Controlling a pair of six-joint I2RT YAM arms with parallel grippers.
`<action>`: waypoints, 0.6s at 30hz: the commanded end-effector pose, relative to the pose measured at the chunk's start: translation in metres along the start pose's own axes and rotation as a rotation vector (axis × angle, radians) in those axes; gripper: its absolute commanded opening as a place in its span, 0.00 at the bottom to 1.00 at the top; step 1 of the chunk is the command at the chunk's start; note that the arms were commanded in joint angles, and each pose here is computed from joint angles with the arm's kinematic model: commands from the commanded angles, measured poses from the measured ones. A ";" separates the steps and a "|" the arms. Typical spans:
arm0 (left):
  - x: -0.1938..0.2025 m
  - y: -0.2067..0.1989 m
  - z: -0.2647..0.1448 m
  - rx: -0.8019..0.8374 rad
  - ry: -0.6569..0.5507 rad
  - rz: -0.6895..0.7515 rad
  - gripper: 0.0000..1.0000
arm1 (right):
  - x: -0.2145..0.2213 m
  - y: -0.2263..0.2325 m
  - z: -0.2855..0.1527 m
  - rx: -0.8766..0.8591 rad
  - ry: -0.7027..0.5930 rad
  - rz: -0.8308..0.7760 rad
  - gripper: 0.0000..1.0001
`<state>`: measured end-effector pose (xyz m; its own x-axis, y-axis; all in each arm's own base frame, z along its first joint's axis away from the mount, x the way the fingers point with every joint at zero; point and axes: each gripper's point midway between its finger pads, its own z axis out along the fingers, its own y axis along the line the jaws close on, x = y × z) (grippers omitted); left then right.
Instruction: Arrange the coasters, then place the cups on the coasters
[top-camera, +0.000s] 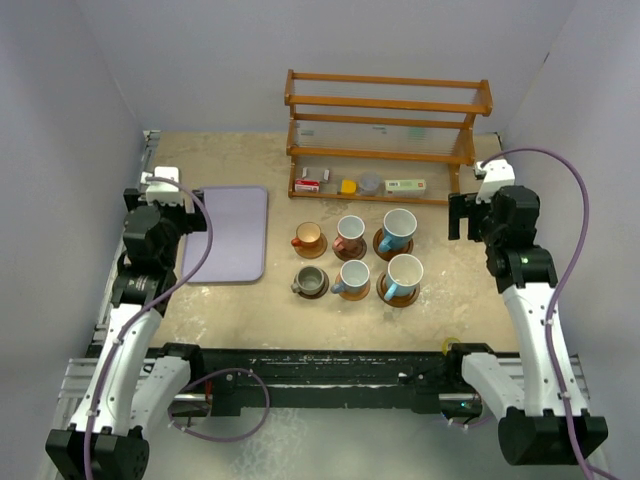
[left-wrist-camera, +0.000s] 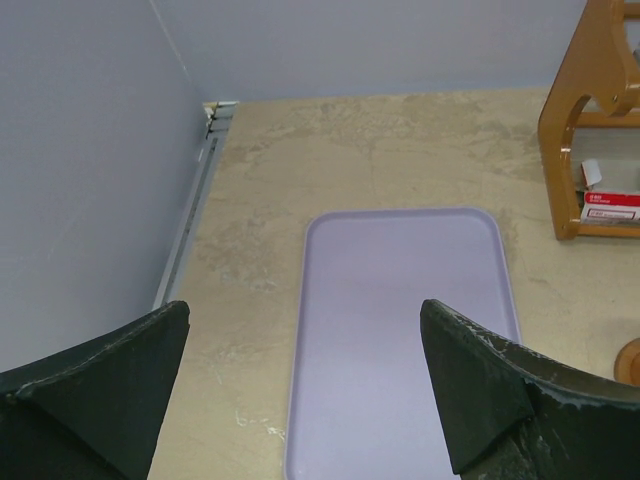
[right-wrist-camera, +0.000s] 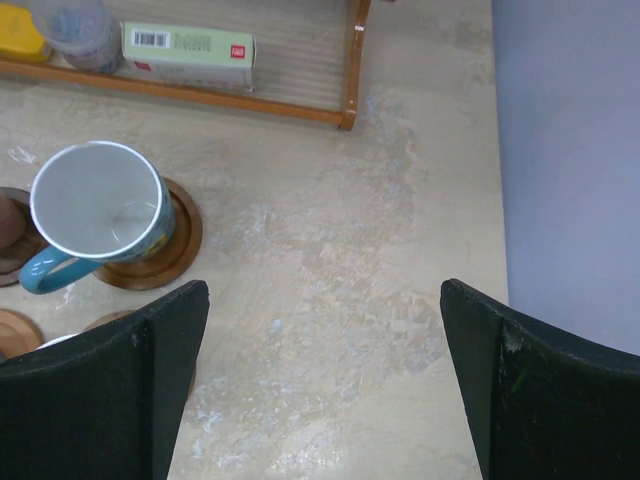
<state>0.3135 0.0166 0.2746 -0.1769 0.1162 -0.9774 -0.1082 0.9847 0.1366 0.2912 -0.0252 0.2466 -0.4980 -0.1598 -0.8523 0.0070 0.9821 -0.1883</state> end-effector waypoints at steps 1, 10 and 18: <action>-0.035 0.001 -0.009 0.012 -0.154 -0.046 0.93 | -0.026 -0.011 -0.022 0.052 -0.127 0.030 1.00; -0.026 -0.002 -0.022 0.051 -0.137 0.018 0.96 | -0.024 -0.014 -0.032 0.065 -0.186 -0.025 1.00; -0.025 0.004 -0.025 0.025 -0.144 0.019 0.96 | -0.023 -0.010 -0.036 0.042 -0.194 -0.022 1.00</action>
<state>0.2929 0.0109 0.2944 -0.0718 0.1399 -0.9876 -0.0691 0.9870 0.1449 0.2692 -0.0294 0.2694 -0.3886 -0.1905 -0.9015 0.0354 0.9746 -0.2212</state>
